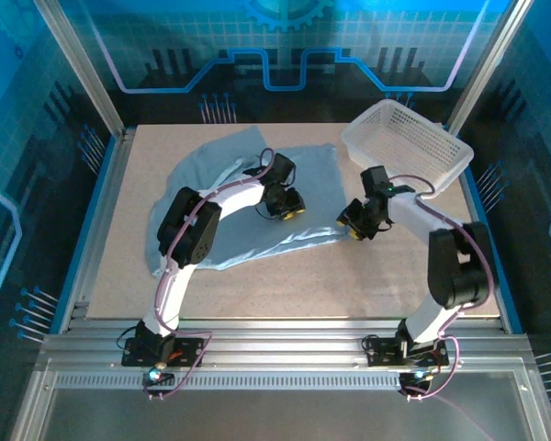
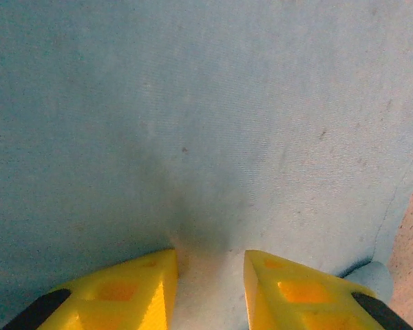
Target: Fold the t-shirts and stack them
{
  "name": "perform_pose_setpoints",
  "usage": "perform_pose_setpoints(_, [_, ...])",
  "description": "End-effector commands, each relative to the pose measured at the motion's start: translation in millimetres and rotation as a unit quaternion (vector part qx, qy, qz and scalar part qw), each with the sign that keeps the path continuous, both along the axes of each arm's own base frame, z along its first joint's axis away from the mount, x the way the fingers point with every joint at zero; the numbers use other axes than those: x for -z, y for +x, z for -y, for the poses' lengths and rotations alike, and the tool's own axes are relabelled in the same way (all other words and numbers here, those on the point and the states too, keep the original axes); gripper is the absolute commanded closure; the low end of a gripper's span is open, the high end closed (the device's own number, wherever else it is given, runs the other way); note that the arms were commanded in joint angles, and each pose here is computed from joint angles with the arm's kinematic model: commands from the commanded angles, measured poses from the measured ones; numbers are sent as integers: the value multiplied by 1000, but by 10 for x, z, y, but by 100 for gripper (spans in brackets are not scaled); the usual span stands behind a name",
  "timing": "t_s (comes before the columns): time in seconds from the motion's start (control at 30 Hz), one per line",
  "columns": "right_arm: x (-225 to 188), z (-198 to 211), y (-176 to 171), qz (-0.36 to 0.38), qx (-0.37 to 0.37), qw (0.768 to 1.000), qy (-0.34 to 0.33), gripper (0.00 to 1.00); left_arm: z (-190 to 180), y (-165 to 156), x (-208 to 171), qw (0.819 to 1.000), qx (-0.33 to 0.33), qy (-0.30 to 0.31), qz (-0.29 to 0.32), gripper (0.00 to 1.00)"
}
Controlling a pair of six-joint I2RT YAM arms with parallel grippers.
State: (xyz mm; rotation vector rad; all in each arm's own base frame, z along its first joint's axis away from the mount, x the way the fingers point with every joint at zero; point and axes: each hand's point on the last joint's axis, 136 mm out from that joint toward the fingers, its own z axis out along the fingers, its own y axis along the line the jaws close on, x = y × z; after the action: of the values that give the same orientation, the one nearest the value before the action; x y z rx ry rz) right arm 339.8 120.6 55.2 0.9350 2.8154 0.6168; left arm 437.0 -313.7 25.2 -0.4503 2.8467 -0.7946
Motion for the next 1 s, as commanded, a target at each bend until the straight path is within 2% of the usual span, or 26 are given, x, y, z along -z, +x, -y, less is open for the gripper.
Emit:
perform_pose_setpoints(0.0, [1, -65, 185, 23, -52, 998, 0, 59, 54, -83, 74, 1000, 23, 13, -10, 68])
perform_pose_setpoints(0.33, [174, -26, 238, 4, -95, 995, -11, 68, 32, -98, 138, 999, 26, 22, -16, 68])
perform_pose_setpoints(0.53, [217, -70, 195, 1, -92, 996, -5, 68, 61, -56, 118, 999, 26, 19, -12, 68])
perform_pose_setpoints(0.6, [197, -97, 197, 2, -95, 996, -5, 71, 65, -55, 125, 999, 26, 18, -13, 68])
perform_pose_setpoints(0.73, [135, -89, 186, 4, -88, 996, -11, 87, 60, -60, 138, 999, 26, 20, -15, 70])
perform_pose_setpoints(0.83, [107, -56, 157, 2, -82, 996, -19, 93, 51, -67, 151, 999, 27, 22, -15, 70])
perform_pose_setpoints(0.9, [89, -23, 128, 0, -80, 996, -27, 91, 47, -72, 152, 999, 27, 23, -16, 70])
perform_pose_setpoints(0.97, [63, 44, 90, 1, -75, 996, -43, 80, 49, -70, 141, 999, 27, 22, -15, 70])
